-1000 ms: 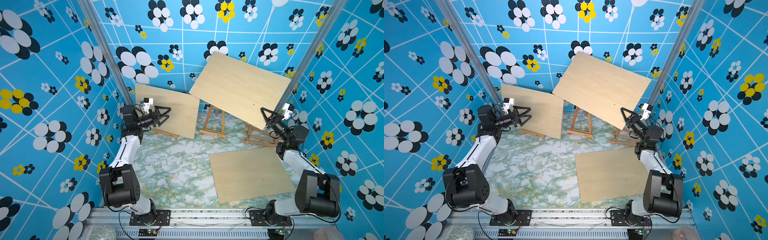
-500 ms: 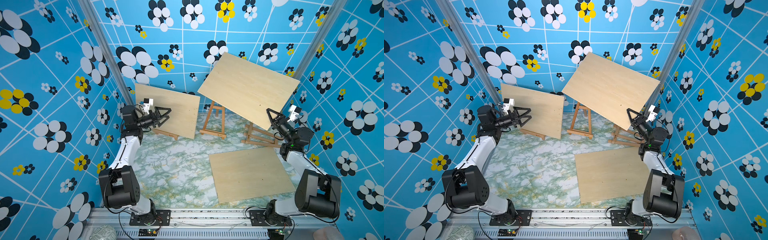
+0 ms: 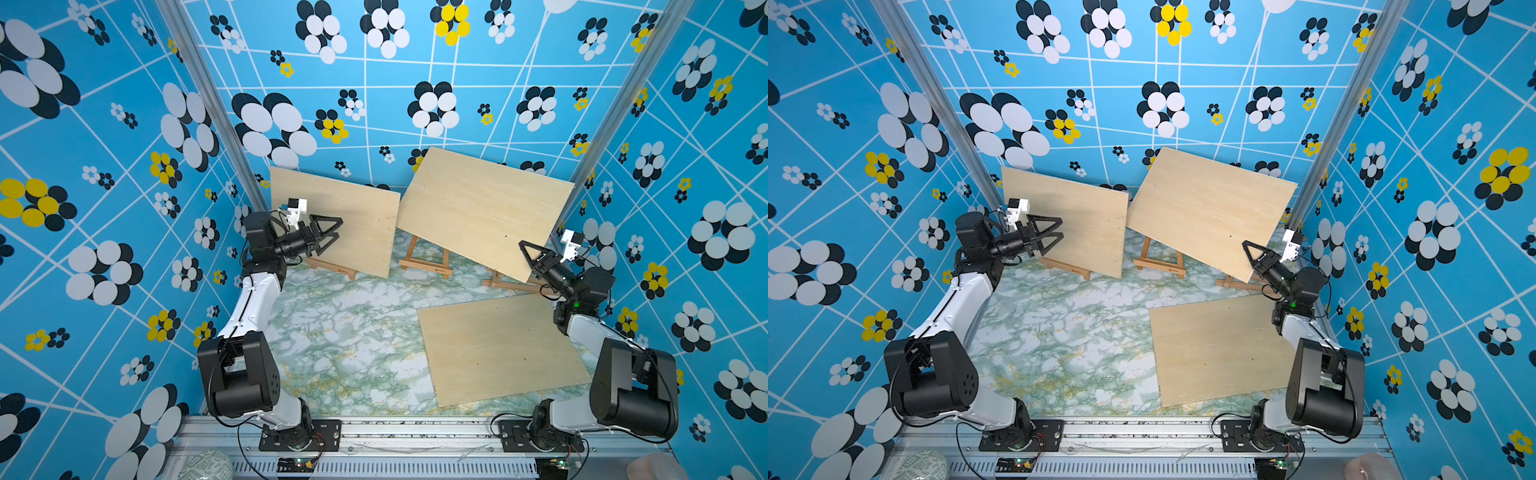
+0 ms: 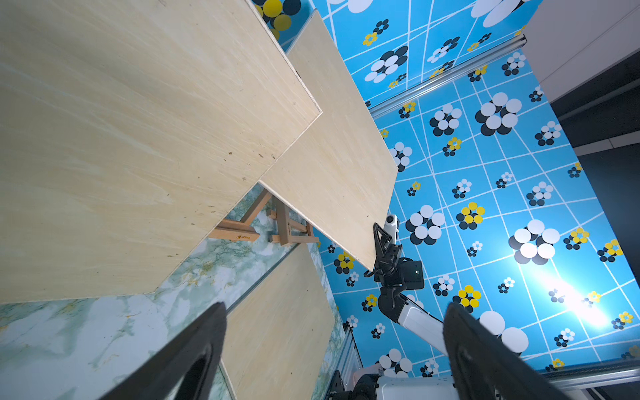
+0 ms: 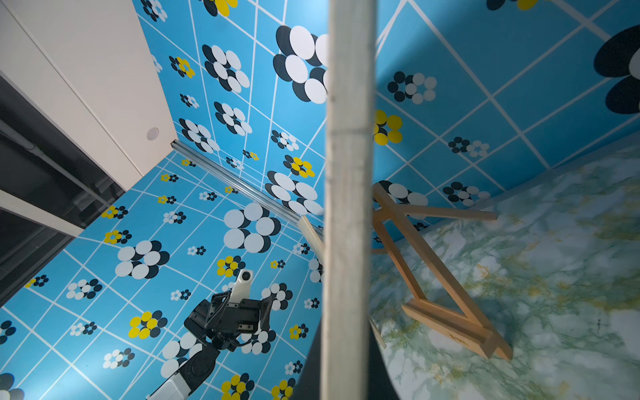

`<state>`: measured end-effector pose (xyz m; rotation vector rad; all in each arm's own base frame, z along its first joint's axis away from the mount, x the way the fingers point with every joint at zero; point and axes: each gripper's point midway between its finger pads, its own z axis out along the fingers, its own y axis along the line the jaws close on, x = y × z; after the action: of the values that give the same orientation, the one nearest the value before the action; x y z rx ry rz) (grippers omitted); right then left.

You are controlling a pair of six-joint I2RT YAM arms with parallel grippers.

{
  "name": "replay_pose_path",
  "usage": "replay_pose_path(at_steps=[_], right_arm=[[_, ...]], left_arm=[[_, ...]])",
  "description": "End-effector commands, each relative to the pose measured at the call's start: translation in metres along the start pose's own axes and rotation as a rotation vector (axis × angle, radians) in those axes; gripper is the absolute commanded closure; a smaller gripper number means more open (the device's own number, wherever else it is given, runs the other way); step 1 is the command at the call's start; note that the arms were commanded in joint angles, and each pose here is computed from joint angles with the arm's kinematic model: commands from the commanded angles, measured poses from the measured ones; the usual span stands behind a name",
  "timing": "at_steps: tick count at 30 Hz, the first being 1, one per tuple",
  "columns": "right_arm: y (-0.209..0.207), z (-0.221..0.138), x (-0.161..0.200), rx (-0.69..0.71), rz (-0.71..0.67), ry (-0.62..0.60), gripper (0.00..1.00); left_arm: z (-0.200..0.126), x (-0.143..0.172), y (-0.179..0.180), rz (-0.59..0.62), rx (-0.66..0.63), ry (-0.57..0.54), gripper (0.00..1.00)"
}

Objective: Assemble the easel
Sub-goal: Place the drawing board on the easel.

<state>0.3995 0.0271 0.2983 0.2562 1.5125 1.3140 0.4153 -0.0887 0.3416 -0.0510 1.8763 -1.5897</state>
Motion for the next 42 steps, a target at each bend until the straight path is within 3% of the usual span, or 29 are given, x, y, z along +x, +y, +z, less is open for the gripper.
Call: replay_pose_path(at_steps=[1,12,28,42], right_arm=[[0.092,-0.009,-0.023,-0.228,-0.386,-0.104,1.00],[0.069,-0.004,0.001,-0.207,-0.470,-0.046,1.00],[0.045,0.008,0.007,-0.191,-0.514,-0.008,1.00],[0.054,0.012,0.009,-0.214,-0.651,-0.018,1.00]], left_arm=[[-0.003,0.003,-0.012,0.045,0.024,0.005,0.01],[0.000,0.000,-0.011,0.032,0.048,0.003,0.01],[0.001,0.002,-0.007,0.020,0.054,0.003,0.01],[0.002,-0.001,-0.002,0.003,0.071,-0.005,0.01]])
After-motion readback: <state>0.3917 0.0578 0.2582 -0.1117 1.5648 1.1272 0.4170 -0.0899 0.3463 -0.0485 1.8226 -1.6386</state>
